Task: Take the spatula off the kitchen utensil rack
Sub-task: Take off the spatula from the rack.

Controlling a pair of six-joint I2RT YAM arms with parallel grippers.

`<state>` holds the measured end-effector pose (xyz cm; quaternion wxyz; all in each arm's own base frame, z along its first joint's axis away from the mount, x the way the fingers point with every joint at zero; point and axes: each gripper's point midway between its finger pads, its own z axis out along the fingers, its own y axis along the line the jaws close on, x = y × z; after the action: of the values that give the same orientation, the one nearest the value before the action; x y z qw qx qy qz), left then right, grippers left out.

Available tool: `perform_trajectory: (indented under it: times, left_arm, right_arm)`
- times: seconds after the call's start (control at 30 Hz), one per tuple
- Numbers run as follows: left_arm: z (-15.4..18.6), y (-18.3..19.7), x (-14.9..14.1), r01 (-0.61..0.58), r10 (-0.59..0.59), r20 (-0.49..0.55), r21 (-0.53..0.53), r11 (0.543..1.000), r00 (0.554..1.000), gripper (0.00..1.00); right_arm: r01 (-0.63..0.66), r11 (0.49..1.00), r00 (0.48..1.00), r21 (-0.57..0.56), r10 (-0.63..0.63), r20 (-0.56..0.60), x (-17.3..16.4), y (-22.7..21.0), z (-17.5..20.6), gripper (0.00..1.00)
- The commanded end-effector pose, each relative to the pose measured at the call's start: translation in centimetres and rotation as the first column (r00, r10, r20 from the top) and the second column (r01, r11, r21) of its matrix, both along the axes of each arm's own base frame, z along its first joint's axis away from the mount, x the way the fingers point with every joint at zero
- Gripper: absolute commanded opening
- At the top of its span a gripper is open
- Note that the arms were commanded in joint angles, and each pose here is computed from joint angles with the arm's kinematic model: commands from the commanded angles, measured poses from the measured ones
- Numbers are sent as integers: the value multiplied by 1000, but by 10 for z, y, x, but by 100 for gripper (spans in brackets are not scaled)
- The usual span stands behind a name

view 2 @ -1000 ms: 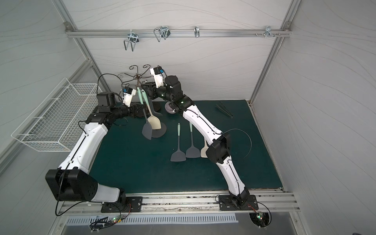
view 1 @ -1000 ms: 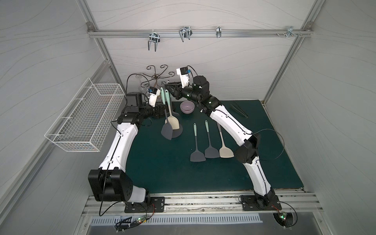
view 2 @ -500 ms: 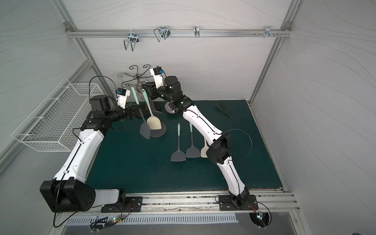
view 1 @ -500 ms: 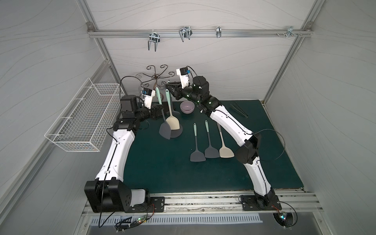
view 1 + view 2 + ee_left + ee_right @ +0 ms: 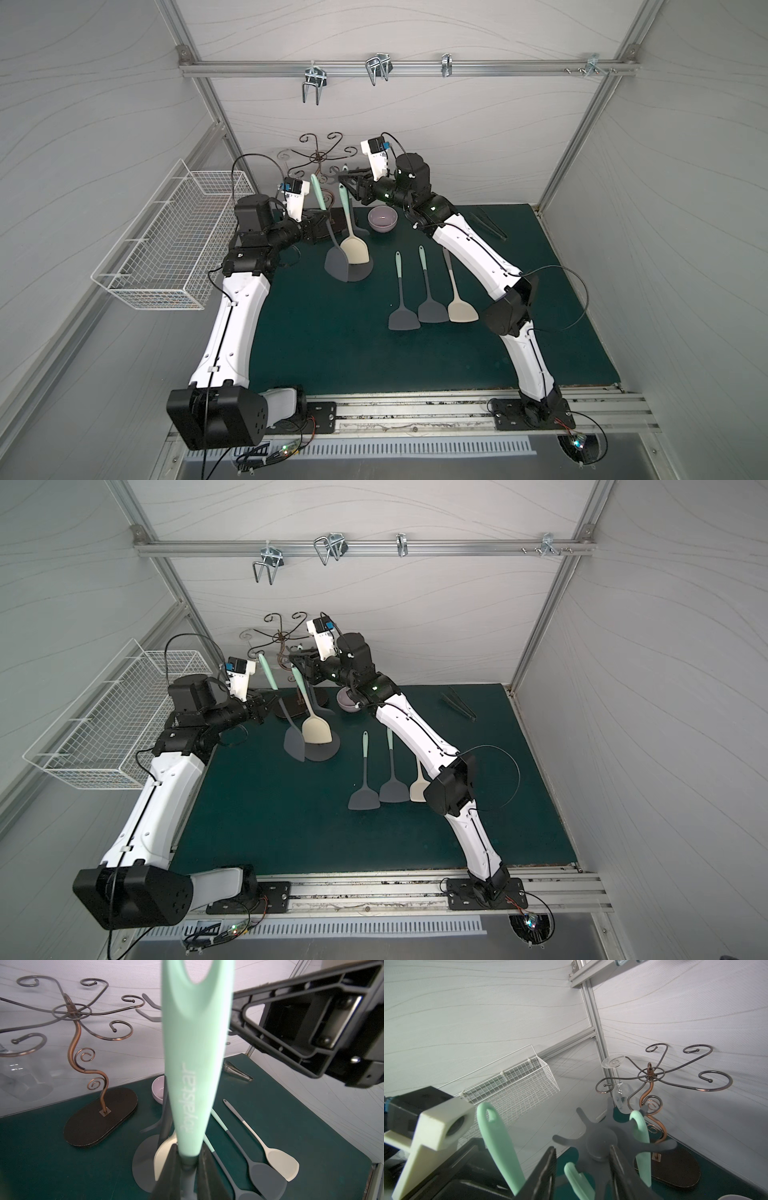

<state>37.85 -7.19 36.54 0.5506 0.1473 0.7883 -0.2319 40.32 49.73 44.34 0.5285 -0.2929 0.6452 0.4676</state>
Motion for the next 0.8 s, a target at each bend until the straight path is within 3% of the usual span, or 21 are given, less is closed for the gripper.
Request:
perform_trajectory:
  times: [0.0,0.17,0.3,0.57,0.77]
  left_arm:
    - [27,6,-7,-39,38,69,6,999,997,0]
    - [31,9,-11,-67,67,41,0,998,997,0]
    - [38,11,-23,-95,96,16,-19,995,995,0]
    - [31,6,-64,-152,149,-46,-89,984,988,0]
    - [10,-24,-83,-205,206,-115,18,979,972,0]
  right_arm:
    - [-39,998,999,41,39,11,-22,-17,38,45]
    - [-64,997,998,52,64,7,-36,-24,53,47]
    - [-68,998,998,-8,68,-13,-52,-39,50,47]
    - [51,978,996,-201,-64,-60,-85,-109,-27,48]
    - [31,966,985,-258,-73,-154,-132,-147,-104,48]
